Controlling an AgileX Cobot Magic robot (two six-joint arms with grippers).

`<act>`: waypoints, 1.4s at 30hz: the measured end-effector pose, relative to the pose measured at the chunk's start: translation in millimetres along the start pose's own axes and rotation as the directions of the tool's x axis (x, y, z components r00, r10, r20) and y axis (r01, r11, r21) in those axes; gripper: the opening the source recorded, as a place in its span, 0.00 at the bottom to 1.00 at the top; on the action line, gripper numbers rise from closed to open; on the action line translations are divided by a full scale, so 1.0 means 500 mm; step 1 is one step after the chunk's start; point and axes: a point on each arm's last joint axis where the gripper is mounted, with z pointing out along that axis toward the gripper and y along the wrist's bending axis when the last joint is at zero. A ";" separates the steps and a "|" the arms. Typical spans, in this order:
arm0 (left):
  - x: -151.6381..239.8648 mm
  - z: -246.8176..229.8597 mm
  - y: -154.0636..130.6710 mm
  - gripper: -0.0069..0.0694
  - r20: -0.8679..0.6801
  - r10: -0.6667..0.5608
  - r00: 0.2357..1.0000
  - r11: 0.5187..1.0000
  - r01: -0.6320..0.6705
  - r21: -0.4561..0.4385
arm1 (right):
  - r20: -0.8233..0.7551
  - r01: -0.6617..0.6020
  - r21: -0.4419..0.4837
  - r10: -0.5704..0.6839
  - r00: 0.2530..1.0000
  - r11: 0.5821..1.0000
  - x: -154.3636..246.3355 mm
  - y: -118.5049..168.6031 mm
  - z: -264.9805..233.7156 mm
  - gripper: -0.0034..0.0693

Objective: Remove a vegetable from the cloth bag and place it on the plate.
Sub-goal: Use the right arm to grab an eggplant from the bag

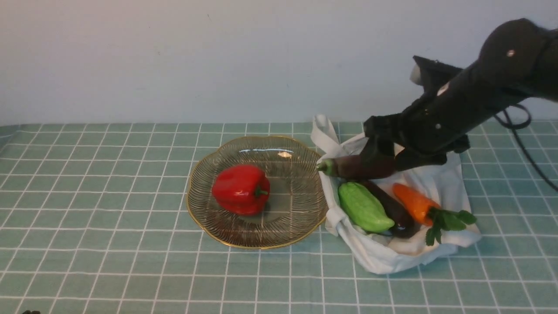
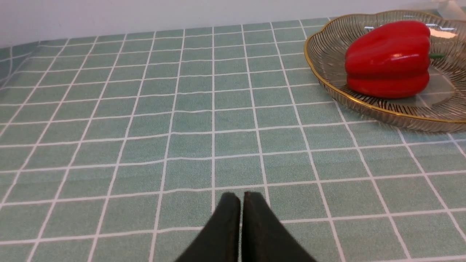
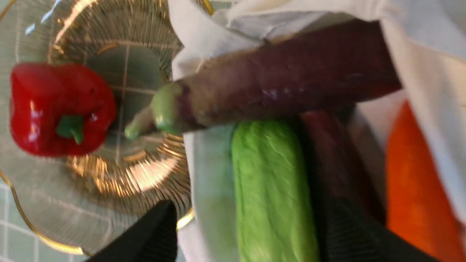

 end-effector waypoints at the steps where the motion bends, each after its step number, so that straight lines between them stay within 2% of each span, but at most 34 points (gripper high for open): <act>1: 0.000 0.000 0.000 0.08 0.000 0.000 1.000 1.000 0.000 0.000 | -0.008 -0.047 -0.004 0.047 0.999 0.999 -0.004 -0.002 0.016 0.81; 4: 0.000 0.000 0.000 0.08 0.000 0.000 1.000 1.000 0.000 0.000 | -0.020 -0.206 0.006 0.206 0.978 0.978 -0.018 -0.017 0.072 0.89; 9: 0.000 0.000 0.000 0.08 0.000 0.000 1.000 1.000 0.000 0.000 | 0.021 -0.367 0.006 0.367 0.930 0.930 -0.034 -0.030 0.117 0.90; 17: 0.000 0.000 0.000 0.08 0.000 0.000 1.000 1.000 0.000 0.000 | 0.123 -0.445 -0.049 0.447 0.886 0.894 -0.056 -0.031 0.120 0.89; 24: 0.000 0.000 0.000 0.08 0.000 0.000 1.000 1.000 0.000 0.000 | 0.101 -0.549 -0.041 0.550 0.829 0.835 -0.050 -0.046 0.159 0.88; 27: 0.000 0.000 0.000 0.08 0.000 0.000 1.000 1.000 0.000 0.000 | 0.097 -0.558 -0.039 0.559 0.823 0.829 -0.049 -0.048 0.164 0.85; 32: 0.000 0.000 0.000 0.08 0.000 0.000 1.000 1.000 0.000 0.000 | 0.096 -0.527 -0.038 0.528 0.844 0.849 -0.049 -0.048 0.165 0.78; 34: 0.000 0.000 0.000 0.08 0.000 0.000 1.000 1.000 0.000 0.000 | 0.091 -0.484 -0.034 0.485 0.870 0.875 -0.048 -0.046 0.162 0.71; 39: 0.000 0.000 0.000 0.08 0.000 0.000 1.000 1.000 0.000 0.000 | 0.075 -0.359 -0.033 0.360 0.930 0.933 -0.048 -0.030 0.125 0.48; 42: 0.000 0.000 0.000 0.08 0.000 0.000 1.000 1.000 0.000 0.000 | 0.078 -0.318 -0.042 0.320 0.944 0.947 -0.051 -0.024 0.088 0.48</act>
